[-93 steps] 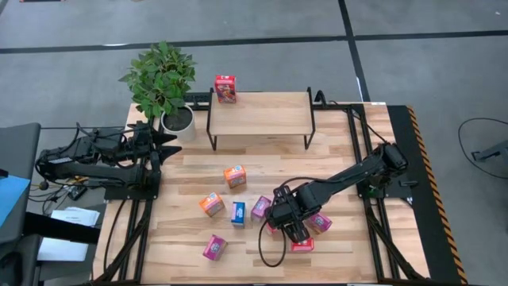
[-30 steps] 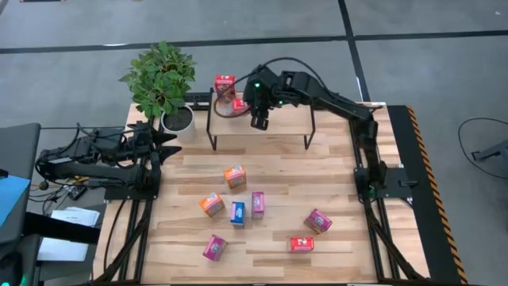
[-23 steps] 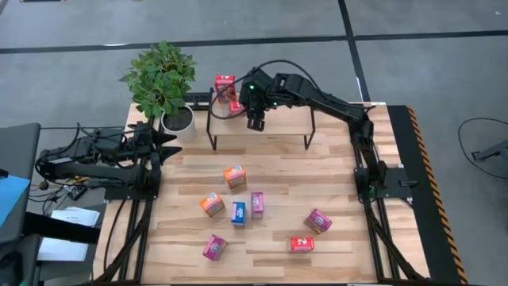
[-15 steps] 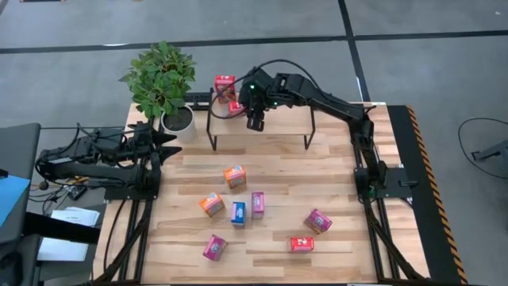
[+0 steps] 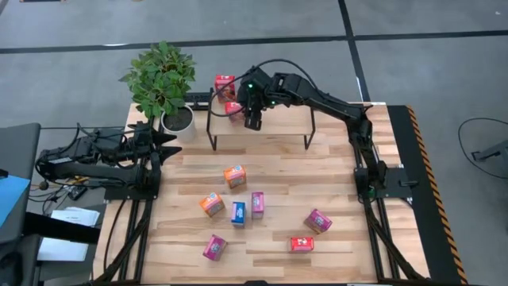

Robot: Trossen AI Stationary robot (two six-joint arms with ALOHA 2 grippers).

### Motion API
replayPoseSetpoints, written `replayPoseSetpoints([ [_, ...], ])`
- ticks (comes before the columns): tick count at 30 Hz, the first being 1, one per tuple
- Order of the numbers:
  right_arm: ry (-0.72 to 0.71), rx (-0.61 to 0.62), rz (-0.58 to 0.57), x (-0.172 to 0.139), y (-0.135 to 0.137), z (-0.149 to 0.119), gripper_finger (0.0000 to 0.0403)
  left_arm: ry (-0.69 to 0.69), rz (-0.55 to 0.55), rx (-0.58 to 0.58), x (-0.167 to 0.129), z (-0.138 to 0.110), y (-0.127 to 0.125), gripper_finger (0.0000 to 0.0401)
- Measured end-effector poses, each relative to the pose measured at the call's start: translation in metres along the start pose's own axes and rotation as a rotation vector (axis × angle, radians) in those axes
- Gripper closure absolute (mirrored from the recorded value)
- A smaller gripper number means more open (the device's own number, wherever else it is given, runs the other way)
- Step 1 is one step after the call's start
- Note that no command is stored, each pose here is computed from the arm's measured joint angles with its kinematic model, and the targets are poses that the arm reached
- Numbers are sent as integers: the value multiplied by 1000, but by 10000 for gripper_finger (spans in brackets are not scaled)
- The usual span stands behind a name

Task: Stack cereal on shelf
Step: Put the top red cereal box on the shelf aligned with the other red cereal box on the shelf

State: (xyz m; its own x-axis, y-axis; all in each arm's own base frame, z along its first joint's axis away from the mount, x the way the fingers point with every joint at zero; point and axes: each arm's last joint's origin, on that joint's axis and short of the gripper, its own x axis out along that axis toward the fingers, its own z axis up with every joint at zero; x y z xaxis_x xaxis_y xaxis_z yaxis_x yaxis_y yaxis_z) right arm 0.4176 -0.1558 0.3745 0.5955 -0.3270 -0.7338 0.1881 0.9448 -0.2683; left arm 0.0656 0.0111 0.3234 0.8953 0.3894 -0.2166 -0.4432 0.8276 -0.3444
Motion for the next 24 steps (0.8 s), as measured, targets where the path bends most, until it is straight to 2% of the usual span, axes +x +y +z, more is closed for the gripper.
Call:
replayPoseSetpoints([
  [4,-1,4,-6,0,-3,-1,150,0,0,2,0,0,0,111],
  [13,-34,-6,-26,-5,-10,1,148,0,1,15,0,0,0,111],
  [20,-107,9,-79,-50,-15,5,149,0,1,15,0,0,0,111],
  [24,-120,99,-67,-78,-14,2,176,4,4,18,0,0,0,111],
])
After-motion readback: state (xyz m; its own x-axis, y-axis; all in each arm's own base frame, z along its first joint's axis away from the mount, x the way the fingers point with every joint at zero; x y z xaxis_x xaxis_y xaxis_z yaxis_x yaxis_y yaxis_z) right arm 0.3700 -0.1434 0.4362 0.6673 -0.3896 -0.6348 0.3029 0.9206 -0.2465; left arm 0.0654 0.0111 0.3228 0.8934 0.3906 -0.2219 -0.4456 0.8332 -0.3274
